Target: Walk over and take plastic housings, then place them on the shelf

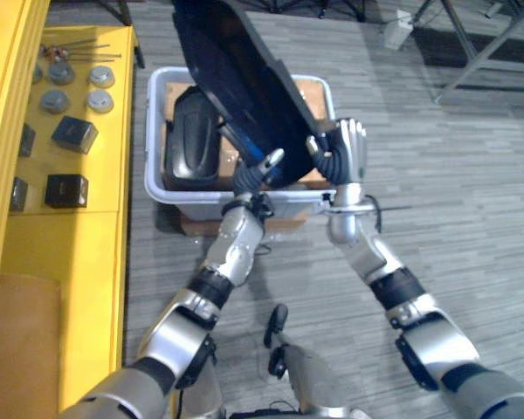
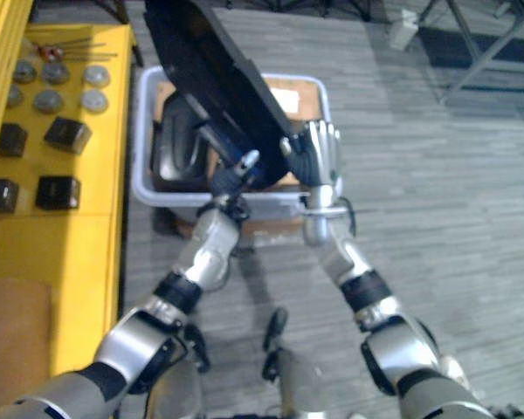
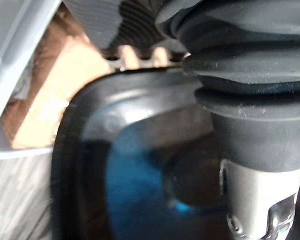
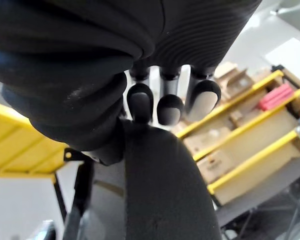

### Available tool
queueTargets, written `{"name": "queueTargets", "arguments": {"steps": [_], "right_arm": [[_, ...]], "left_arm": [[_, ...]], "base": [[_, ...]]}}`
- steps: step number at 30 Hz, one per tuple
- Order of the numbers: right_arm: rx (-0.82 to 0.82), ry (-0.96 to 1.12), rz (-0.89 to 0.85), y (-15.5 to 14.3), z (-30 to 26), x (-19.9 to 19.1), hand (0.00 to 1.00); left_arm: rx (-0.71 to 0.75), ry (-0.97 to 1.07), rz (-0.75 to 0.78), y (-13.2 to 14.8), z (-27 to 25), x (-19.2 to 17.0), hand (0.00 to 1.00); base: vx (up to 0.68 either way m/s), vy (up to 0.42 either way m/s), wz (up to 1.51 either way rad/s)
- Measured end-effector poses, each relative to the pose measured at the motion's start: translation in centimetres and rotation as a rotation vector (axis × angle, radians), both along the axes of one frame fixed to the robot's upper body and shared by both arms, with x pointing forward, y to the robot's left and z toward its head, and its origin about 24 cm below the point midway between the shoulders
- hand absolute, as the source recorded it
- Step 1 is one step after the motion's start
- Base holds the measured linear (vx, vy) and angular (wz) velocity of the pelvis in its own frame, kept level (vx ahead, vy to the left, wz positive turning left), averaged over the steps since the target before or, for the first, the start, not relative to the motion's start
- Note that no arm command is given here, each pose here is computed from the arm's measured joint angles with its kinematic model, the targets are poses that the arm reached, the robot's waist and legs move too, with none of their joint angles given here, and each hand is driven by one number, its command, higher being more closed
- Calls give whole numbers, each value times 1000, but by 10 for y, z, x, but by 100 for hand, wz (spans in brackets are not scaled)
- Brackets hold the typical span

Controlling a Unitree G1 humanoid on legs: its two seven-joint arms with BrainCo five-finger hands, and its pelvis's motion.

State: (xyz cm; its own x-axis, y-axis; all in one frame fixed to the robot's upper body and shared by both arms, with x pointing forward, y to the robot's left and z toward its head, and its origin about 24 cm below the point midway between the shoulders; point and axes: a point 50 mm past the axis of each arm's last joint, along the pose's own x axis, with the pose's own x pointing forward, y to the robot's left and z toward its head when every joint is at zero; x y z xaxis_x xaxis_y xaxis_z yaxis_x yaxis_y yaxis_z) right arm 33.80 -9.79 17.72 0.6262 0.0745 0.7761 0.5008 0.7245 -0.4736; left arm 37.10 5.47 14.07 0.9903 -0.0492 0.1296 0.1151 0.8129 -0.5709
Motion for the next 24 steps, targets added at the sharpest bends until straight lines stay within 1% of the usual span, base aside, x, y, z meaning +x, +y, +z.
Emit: {"name": "queueTargets", "arguments": {"steps": [3,12,15,18,19,22,24], "right_arm": [[26,9,31,1,-6,-7,100],[146,46,82,2,-14,-20,100],[160,59,115,6,-19,-25,100],[171,69,128,8,-22,-29,100],[175,74,138,9,-25,-31,0],[189,96,160,11,-34,-37,0],[195,100,172,12,-37,-38,0]], "left_arm": [[-50,-6,14,3,0,0,100],[-89,-98,8,7,2,-3,100],[-118,-91,8,9,-4,-3,100],[-108,-90,11,11,-10,-5,100],[-106,-92,21,12,-13,-7,100],[-117,-51,26,11,-30,-14,100],[-97,-34,29,11,-38,-18,100]], "base": [[3,95,-1],[4,85,-3],[-2,12,-8],[-3,53,-8],[2,94,-7],[21,78,2],[32,70,1]]}}
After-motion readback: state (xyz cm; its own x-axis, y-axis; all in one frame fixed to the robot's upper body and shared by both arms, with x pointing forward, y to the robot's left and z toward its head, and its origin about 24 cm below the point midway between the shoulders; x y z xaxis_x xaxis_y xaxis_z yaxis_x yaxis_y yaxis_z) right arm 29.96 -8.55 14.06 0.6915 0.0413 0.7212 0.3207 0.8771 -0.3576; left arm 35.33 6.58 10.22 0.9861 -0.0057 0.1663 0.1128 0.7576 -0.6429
